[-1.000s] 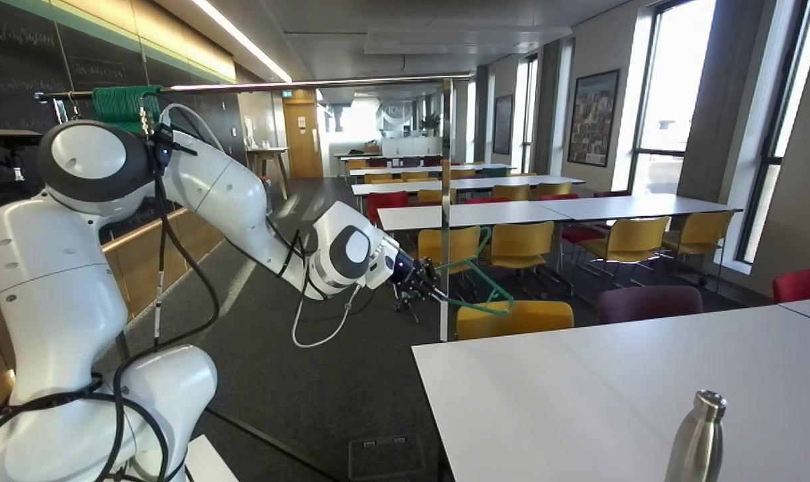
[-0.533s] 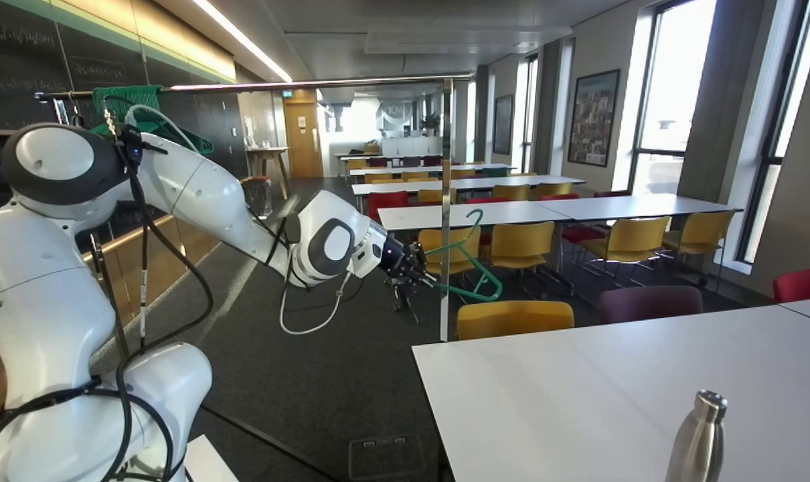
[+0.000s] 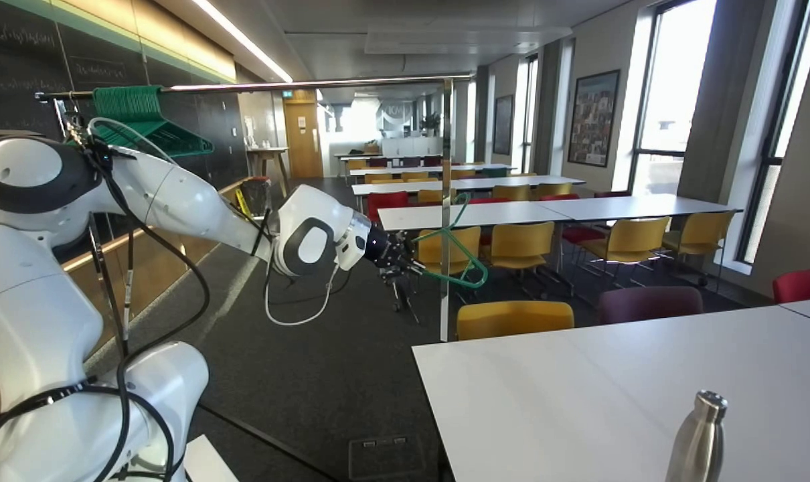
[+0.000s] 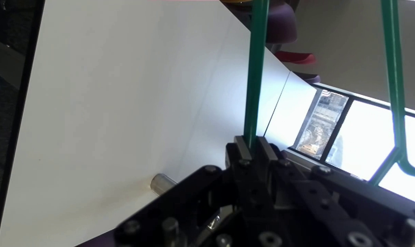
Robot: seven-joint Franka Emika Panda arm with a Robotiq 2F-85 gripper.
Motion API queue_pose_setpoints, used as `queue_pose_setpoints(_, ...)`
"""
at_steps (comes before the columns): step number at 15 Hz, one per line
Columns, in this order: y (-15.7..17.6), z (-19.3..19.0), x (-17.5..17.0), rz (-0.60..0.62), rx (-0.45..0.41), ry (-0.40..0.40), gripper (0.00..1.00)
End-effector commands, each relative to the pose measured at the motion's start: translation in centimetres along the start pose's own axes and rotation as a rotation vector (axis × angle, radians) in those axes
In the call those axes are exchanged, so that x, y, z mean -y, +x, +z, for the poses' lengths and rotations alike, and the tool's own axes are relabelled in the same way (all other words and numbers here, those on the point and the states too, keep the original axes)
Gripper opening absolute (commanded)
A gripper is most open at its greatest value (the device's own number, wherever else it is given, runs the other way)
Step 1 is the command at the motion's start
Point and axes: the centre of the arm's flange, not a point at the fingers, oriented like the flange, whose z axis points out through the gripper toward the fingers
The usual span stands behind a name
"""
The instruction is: Put the coat hanger on the hook
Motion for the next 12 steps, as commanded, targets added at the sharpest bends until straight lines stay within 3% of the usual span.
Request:
queue_pose_setpoints(1,0.0,-0.1,-0.1,-0.001,-0.001,0.0,0.09)
queue_pose_setpoints(9,0.3,-0.2,-0.4,-0.007,-0.01,-0.002,0.09)
queue_pose_setpoints(10,0.4,-0.5,0.3,-0.022,-0.034,0.035,0.02)
queue_pose_setpoints(12,0.0,-2.0,2.8,-0.061,-0.079,0.135,0.02)
